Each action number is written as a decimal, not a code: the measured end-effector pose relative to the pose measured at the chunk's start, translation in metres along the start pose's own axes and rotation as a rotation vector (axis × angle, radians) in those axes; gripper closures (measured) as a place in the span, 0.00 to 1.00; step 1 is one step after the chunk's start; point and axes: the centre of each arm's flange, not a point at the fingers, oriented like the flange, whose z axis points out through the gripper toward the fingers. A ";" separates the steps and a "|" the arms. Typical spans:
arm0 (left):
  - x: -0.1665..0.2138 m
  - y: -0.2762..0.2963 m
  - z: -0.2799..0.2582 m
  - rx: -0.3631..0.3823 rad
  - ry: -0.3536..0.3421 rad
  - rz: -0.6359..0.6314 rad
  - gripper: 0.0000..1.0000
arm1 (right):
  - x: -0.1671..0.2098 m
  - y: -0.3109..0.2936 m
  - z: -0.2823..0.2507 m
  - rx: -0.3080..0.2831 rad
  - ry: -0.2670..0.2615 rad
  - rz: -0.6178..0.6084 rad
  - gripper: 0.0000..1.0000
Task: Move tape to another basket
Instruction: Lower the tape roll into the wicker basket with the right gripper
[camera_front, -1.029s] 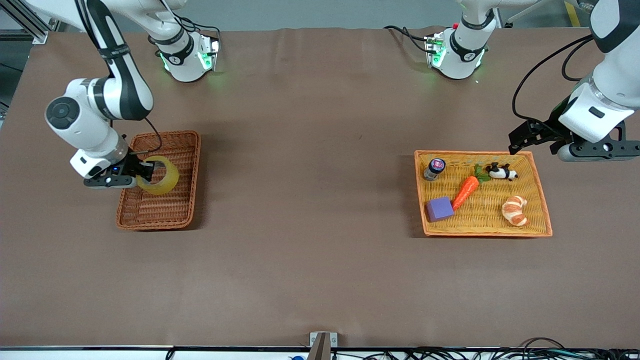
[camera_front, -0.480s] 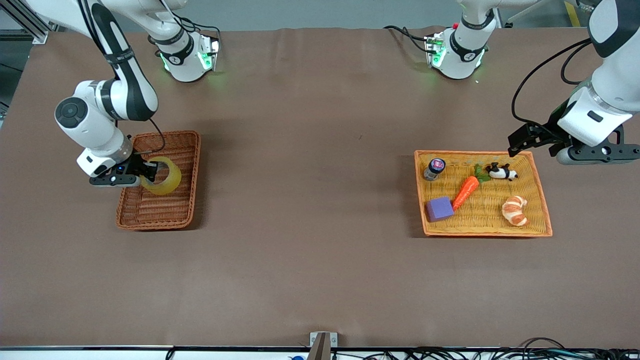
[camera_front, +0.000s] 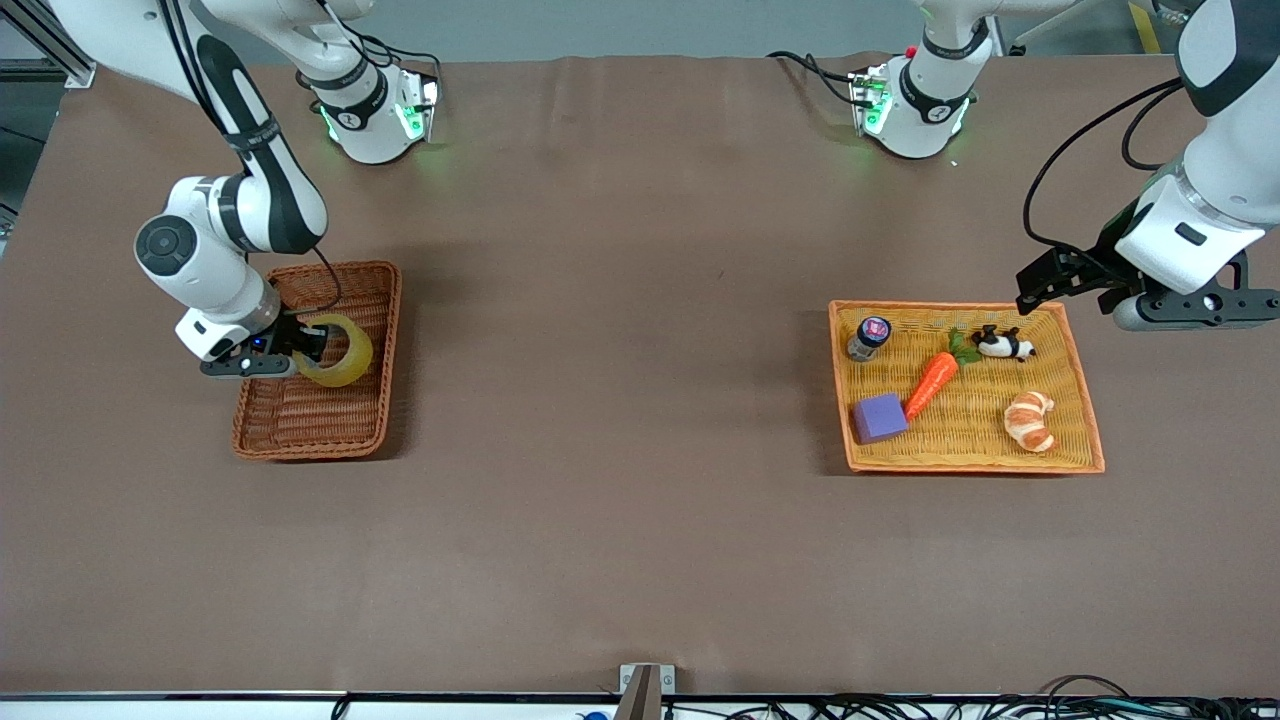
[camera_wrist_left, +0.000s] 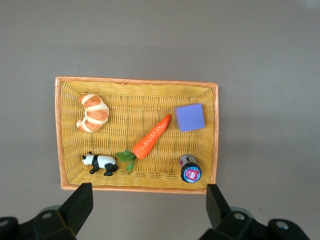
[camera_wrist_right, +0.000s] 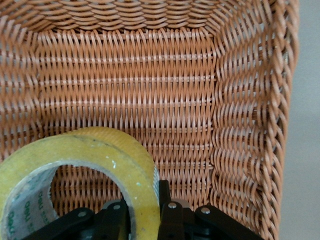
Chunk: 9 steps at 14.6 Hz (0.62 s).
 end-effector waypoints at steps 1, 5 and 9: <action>0.001 0.000 0.000 0.000 0.000 0.000 0.00 | -0.001 0.000 0.007 0.000 -0.006 -0.001 0.76; 0.002 0.000 0.001 0.000 -0.001 0.000 0.00 | 0.001 0.001 0.013 -0.002 -0.003 0.000 0.49; 0.002 0.000 0.001 0.000 0.000 0.000 0.00 | 0.035 0.017 -0.067 -0.004 -0.016 0.027 0.11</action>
